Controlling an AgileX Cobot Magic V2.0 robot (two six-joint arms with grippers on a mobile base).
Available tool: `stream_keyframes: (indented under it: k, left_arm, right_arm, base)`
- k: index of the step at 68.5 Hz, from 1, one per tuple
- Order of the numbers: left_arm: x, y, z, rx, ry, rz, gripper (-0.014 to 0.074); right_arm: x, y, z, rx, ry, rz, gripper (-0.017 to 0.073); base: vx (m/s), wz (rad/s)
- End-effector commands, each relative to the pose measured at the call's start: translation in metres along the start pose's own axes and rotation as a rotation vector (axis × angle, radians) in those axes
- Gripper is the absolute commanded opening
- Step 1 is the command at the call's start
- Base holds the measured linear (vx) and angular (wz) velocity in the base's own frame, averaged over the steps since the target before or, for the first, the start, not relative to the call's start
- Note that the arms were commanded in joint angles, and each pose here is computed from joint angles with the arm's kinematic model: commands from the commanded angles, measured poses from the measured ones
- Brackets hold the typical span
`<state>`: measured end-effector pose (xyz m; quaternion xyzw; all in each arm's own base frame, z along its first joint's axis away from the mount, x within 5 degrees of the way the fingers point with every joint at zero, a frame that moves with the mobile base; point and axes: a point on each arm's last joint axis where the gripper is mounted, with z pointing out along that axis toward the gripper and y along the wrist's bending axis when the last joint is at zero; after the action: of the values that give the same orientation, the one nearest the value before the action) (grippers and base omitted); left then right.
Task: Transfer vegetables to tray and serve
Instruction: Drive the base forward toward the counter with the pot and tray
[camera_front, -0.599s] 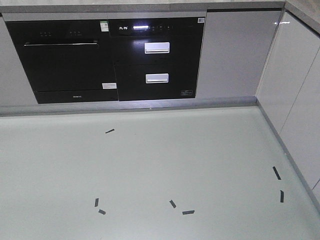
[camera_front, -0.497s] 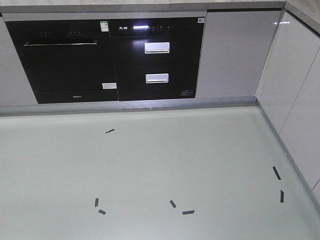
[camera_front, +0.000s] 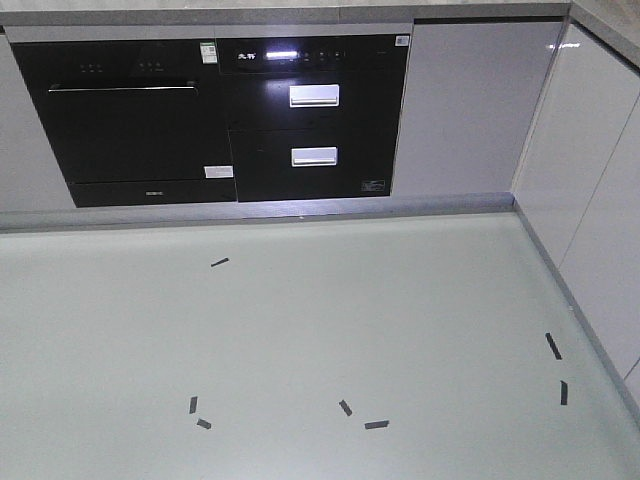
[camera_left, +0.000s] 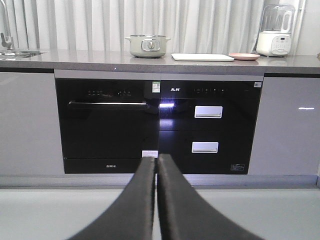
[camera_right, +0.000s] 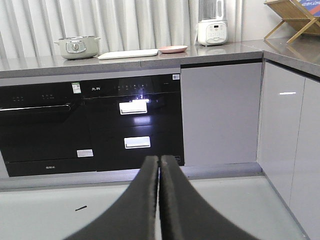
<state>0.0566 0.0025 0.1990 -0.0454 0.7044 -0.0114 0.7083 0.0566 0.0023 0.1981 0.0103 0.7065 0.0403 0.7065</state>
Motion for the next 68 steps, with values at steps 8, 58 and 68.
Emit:
stream_keyframes:
  k: [8,58,68]
  left_arm:
    - [0.0023,0.0006,-0.0001,0.001,-0.056,-0.013,-0.0006]
    - [0.0023,0.0006,-0.0001,0.001,-0.056,-0.013,-0.0006]
    - [0.0023,0.0006,-0.0001,0.001,-0.056,-0.013,-0.0006]
  right_arm:
    - [-0.002,0.0006,-0.0001,-0.01,-0.068,-0.012,-0.0006]
    - [-0.002,0.0006,-0.0001,-0.01,-0.068,-0.012,-0.0006]
    - [-0.002,0.0006,-0.0001,-0.01,-0.068,-0.012,-0.0006]
  base:
    - [0.0,0.0]
    - [0.01,0.01]
    - [0.07,0.04]
